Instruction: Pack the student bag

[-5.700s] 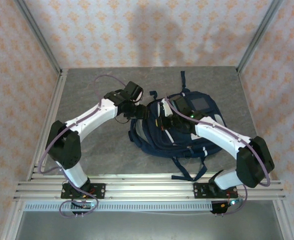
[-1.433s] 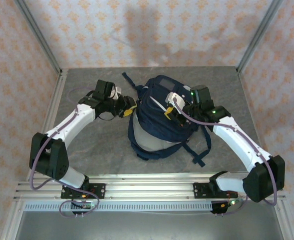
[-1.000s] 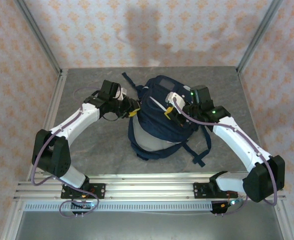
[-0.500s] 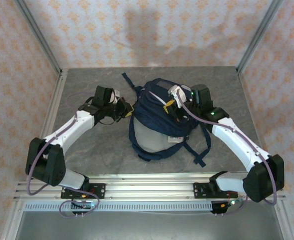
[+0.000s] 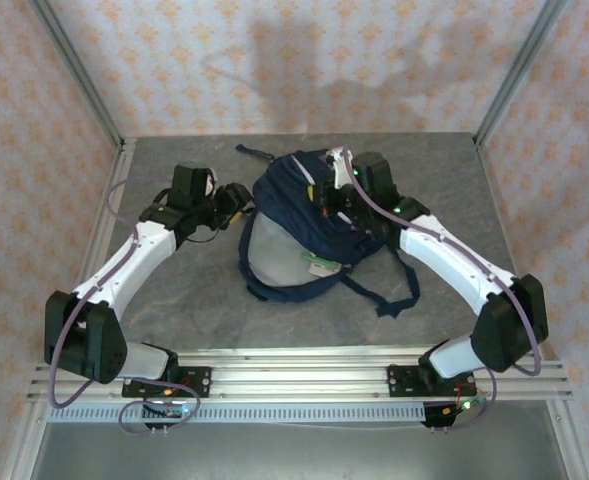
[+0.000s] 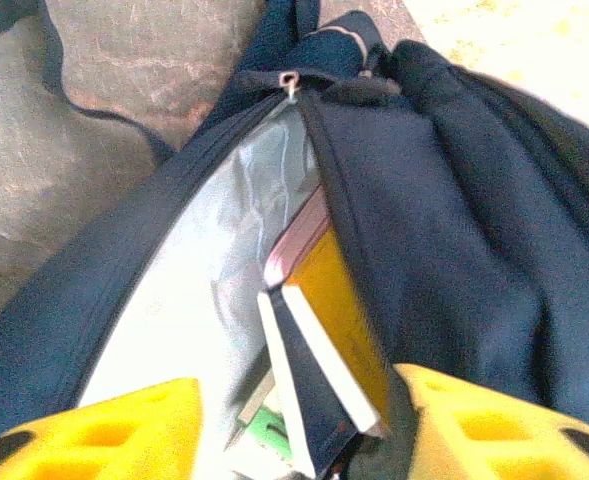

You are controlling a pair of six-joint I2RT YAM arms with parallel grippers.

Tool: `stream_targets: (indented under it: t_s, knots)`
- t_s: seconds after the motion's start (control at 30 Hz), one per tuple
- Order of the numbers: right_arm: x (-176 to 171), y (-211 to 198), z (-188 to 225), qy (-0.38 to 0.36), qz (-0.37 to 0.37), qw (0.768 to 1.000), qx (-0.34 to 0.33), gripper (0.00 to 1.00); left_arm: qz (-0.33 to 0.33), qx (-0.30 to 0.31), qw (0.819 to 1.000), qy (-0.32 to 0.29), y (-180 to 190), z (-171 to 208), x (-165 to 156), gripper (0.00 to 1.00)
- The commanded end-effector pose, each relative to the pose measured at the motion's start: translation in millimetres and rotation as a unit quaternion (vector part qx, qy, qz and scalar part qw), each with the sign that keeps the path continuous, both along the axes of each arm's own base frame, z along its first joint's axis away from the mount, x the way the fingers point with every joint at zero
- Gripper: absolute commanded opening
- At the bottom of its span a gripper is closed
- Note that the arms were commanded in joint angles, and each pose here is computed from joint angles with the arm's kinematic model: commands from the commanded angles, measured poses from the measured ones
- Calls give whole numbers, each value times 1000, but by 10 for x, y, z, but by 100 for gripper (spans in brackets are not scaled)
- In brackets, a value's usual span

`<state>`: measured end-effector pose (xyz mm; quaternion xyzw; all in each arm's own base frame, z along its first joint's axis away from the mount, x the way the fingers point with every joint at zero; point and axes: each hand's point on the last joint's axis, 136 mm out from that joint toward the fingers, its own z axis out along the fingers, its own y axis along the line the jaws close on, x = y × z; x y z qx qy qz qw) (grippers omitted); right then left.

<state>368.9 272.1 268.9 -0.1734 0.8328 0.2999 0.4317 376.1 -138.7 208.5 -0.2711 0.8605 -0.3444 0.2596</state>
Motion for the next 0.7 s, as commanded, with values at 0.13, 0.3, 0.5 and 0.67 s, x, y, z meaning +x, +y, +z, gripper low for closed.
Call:
stream_targets:
  t_s: [0.13,0.3,0.5,0.67]
  knots:
    - [276,356,238,58,-79,993,60,0,32,142,989,4,566,246,-441,62]
    - [535,556,205,80,-162,975,126,0,-25,130,991,-8,442,170,-703,55]
    - [903,610,-91,164,-272,938,139,0,-142,182,972,-41,-82,-204,-1035,49]
    - [1033,643,-287,188,-300,925,137,0,-188,255,948,-45,-474,-558,-1096,46]
